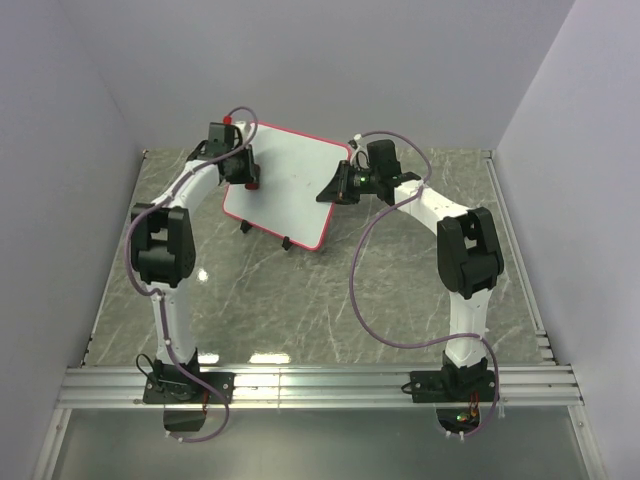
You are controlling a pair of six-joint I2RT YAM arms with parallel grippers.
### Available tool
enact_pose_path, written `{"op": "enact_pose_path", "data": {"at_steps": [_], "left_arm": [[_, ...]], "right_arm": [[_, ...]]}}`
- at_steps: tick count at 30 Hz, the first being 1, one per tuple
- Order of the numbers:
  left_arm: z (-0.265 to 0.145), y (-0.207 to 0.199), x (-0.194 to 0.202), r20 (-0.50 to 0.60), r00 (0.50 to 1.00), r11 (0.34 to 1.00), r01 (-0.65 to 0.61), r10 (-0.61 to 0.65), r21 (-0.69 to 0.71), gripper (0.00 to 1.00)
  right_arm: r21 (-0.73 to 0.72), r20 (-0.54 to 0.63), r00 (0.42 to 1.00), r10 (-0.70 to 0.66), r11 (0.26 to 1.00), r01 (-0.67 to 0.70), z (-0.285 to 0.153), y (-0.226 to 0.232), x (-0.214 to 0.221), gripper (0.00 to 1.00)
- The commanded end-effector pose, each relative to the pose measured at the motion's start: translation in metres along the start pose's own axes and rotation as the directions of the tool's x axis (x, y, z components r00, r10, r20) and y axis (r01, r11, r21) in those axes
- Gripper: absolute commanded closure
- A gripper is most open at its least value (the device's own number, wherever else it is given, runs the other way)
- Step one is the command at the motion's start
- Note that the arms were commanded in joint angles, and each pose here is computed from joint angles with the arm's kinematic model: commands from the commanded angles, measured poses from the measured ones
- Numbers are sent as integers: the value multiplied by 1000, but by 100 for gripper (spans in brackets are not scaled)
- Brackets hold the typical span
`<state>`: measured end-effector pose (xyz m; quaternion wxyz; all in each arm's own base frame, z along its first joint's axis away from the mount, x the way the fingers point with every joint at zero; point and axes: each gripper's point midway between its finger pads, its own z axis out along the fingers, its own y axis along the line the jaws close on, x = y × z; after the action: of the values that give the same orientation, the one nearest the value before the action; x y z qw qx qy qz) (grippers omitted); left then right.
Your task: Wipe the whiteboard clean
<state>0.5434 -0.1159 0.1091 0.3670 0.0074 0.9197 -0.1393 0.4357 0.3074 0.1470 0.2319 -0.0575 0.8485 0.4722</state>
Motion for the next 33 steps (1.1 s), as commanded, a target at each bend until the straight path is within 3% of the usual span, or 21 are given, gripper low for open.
{"op": "enact_pose_path", "data": {"at_steps": [1,5,10,13,19,23,24,33], "left_arm": [[19,-111,73,-160,972,960,-129,172,250,100],[11,-158,104,-212,946,925,-163,245,345,100],[-12,-220,144,-256,897,835,-188,360,517,100],[-16,-229,152,-263,890,830,-193,373,523,100],[8,-184,128,-301,924,940,-139,236,310,100],[28,-137,115,-322,935,983,-104,148,150,100],[37,-109,112,-338,937,996,-79,91,49,100],[51,5,90,-342,932,965,30,-121,-259,100]], "right_arm": [[65,-196,977,-84,993,99,17,-22,70,100],[63,-198,977,-84,993,98,18,-23,71,100],[65,-201,976,-78,994,93,19,-25,75,100],[62,-200,977,-80,994,94,18,-24,76,100],[61,-202,976,-88,993,102,15,-21,77,100],[63,-207,974,-93,992,108,12,-21,79,100],[65,-209,973,-94,992,110,11,-21,80,100],[71,-235,967,-100,990,120,6,-26,90,100]]}}
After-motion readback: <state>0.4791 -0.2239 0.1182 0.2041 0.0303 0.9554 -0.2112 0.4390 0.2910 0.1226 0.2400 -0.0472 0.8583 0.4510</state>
